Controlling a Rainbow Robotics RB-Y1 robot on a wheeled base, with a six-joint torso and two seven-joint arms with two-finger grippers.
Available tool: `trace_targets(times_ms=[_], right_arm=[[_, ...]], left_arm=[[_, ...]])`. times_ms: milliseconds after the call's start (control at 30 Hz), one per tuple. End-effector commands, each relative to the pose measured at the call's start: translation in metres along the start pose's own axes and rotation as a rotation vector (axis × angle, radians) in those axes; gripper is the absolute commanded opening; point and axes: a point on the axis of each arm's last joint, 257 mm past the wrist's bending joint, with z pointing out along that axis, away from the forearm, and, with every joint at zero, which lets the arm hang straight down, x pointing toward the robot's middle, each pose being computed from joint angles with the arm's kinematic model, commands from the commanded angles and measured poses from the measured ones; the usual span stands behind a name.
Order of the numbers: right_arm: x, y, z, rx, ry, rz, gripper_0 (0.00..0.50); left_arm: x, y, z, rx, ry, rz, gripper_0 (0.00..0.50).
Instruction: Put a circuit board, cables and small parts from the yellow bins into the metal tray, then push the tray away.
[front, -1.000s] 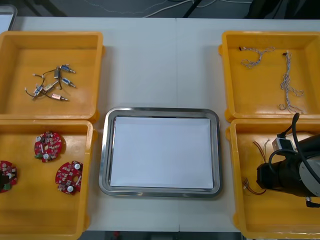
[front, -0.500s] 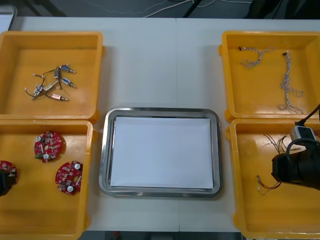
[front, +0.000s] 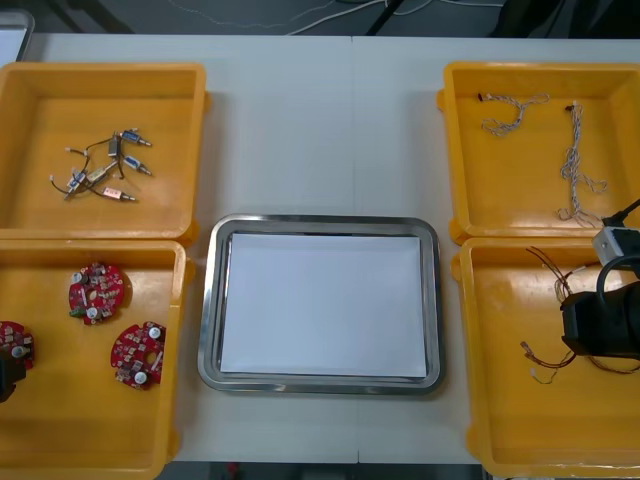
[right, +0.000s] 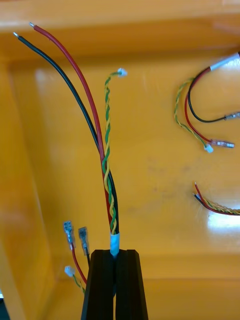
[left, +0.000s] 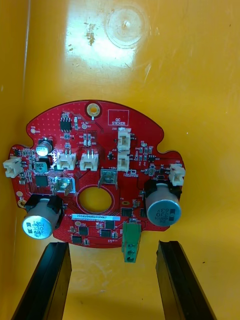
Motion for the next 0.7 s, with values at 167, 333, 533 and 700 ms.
trace_targets(times_ms=[167, 333, 533, 700], right_arm=[[-0.049, 0.023, -0.04, -0.043, -0.168, -0.109, 0.0], [-0.059, 0.026, -0.05, -0.036, -0.206, -0.153, 0.0], [-0.061, 0.017, -0.055, -0.003, -0.206, -0.19, 0.0], [-0.062, 0.01, -0.059, 0.021, -0.199, -0.213, 0.0]], left_arm=[[0.02, 0.01, 0.002, -0.027, 0.031, 0.113, 0.5], [0.021, 0.01, 0.003, -0.027, 0.032, 0.112, 0.5], [0.021, 0.005, 0.005, -0.019, 0.034, 0.117, 0.5], [0.021, 0.0, 0.007, -0.012, 0.036, 0.122, 0.5]])
